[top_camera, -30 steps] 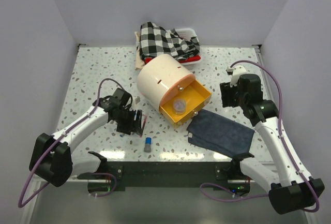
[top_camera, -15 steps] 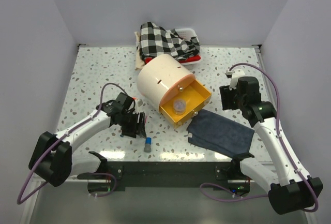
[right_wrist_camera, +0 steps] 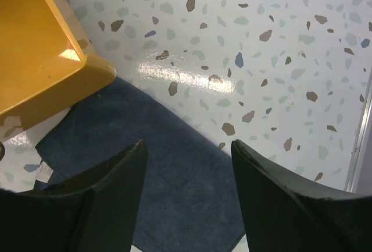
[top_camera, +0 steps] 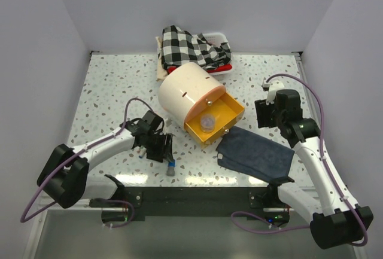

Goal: Sort the stationery into containers
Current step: Pick up the stationery from the center of the board.

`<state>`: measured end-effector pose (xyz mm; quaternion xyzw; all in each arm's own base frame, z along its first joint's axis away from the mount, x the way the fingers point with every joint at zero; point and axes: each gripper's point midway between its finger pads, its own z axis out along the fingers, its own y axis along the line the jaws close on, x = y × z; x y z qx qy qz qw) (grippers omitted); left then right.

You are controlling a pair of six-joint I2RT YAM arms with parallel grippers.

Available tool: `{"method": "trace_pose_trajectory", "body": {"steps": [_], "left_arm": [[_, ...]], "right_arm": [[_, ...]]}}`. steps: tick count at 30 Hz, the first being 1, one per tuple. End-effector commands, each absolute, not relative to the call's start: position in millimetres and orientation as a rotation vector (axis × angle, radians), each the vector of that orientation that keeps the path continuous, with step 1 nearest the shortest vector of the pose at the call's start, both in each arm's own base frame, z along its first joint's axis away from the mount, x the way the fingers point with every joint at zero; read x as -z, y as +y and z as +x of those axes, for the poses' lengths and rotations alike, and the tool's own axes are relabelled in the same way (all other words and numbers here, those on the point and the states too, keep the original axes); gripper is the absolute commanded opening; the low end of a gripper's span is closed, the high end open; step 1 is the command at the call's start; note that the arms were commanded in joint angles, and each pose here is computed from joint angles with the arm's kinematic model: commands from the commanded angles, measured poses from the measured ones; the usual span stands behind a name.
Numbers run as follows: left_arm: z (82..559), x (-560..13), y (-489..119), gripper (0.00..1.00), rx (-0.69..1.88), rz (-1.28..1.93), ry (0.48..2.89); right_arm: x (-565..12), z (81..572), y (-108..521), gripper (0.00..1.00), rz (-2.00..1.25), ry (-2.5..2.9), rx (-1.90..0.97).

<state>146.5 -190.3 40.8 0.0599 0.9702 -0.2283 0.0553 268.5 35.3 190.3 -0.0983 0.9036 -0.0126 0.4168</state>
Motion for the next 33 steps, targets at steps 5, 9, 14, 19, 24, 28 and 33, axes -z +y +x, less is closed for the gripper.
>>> {"method": "trace_pose_trajectory", "body": {"steps": [5, 9, 14, 19, 24, 28, 33], "left_arm": [[143, -30, -194, 0.57, 0.68, 0.145, 2.975], [140, -20, -187, 0.56, 0.614, 0.128, 3.007], [135, -10, -182, 0.55, 0.559, 0.103, 3.052], [138, -8, -188, 0.53, 0.542, 0.126, 3.052], [141, -6, -183, 0.43, 0.479, 0.117, 3.055], [141, -4, -180, 0.33, 0.455, 0.115, 3.053], [138, -3, -171, 0.02, 0.412, 0.123, 3.056]], "right_arm": [[-186, 268, 32, 0.63, -0.214, 2.247, 0.037], [-180, 268, 34, 0.63, -0.211, 2.251, 0.023], [-178, 267, 33, 0.63, -0.219, 2.255, 0.029], [-178, 267, 32, 0.63, -0.22, 2.253, 0.036], [-177, 266, 32, 0.63, -0.223, 2.251, 0.035], [-179, 268, 34, 0.63, -0.223, 2.25, 0.028], [-184, 270, 33, 0.63, -0.231, 2.241, 0.037]]}}
